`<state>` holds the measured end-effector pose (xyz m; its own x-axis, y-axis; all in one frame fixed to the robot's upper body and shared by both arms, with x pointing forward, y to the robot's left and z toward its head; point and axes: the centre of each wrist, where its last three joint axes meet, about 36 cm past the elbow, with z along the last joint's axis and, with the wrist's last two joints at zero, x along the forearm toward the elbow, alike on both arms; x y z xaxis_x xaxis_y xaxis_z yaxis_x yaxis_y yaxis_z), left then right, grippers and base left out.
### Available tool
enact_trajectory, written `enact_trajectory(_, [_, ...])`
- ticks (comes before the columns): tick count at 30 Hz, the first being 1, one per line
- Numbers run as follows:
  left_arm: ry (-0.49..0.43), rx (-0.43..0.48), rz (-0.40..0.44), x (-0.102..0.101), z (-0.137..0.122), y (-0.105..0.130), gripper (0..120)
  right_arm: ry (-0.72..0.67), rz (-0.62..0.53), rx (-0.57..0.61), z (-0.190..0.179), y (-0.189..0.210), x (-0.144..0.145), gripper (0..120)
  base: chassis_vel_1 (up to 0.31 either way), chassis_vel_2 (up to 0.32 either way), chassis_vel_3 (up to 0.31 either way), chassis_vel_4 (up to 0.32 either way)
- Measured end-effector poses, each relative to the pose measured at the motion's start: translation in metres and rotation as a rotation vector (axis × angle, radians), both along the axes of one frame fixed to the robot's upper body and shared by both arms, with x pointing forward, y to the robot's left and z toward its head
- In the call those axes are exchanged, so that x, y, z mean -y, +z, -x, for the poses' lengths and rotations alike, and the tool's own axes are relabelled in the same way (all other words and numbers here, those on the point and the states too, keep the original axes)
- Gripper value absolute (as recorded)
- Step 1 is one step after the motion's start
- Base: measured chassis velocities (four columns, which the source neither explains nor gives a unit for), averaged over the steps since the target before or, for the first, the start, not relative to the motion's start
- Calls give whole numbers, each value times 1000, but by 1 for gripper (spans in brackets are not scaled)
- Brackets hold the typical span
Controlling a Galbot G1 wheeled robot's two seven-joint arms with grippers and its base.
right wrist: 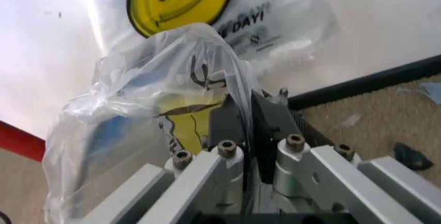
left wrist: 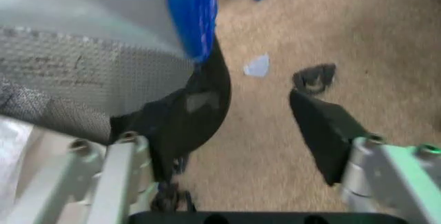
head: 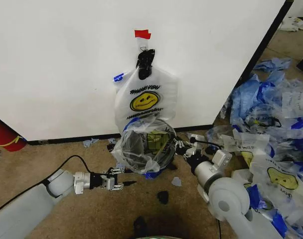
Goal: Pick up the garbage bag from the wall and place it over the trash bin.
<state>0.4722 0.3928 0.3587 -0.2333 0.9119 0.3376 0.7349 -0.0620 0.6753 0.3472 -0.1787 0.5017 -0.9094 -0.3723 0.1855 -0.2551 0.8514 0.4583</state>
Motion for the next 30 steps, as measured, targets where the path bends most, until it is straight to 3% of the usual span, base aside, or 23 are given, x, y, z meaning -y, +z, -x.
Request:
enact_trajectory(9, [32, 7, -15, -8, -7, 6, 98, -1, 8, -2, -4, -5, -2, 0, 0, 0, 0, 0])
enact_trajectory(13, [97, 21, -51, -19, -12, 14, 100, -2, 17, -1, -3, -7, -1, 0, 0, 0, 0, 0])
enact_trajectory(18, [293, 95, -109, -56, -26, 30, 100, 0, 31, 9, -1, -10, -2, 0, 0, 0, 0, 0])
enact_trajectory(20, [322, 113, -119, -60, -27, 33, 100, 0, 32, 9, -1, -10, -2, 0, 0, 0, 0, 0])
enact_trajectory(25, [521, 228, -131, -82, -33, 59, 100, 1, 37, 15, 0, -12, -4, 0, 0, 0, 0, 0])
enact_trajectory(27, [576, 259, -115, -83, -33, 68, 100, 2, 38, 15, 0, -13, -4, 0, 0, 0, 0, 0])
enact_trajectory(30, [762, 370, -25, -71, -31, 98, 100, 1, 40, 15, 1, -14, -4, 0, 0, 0, 0, 0])
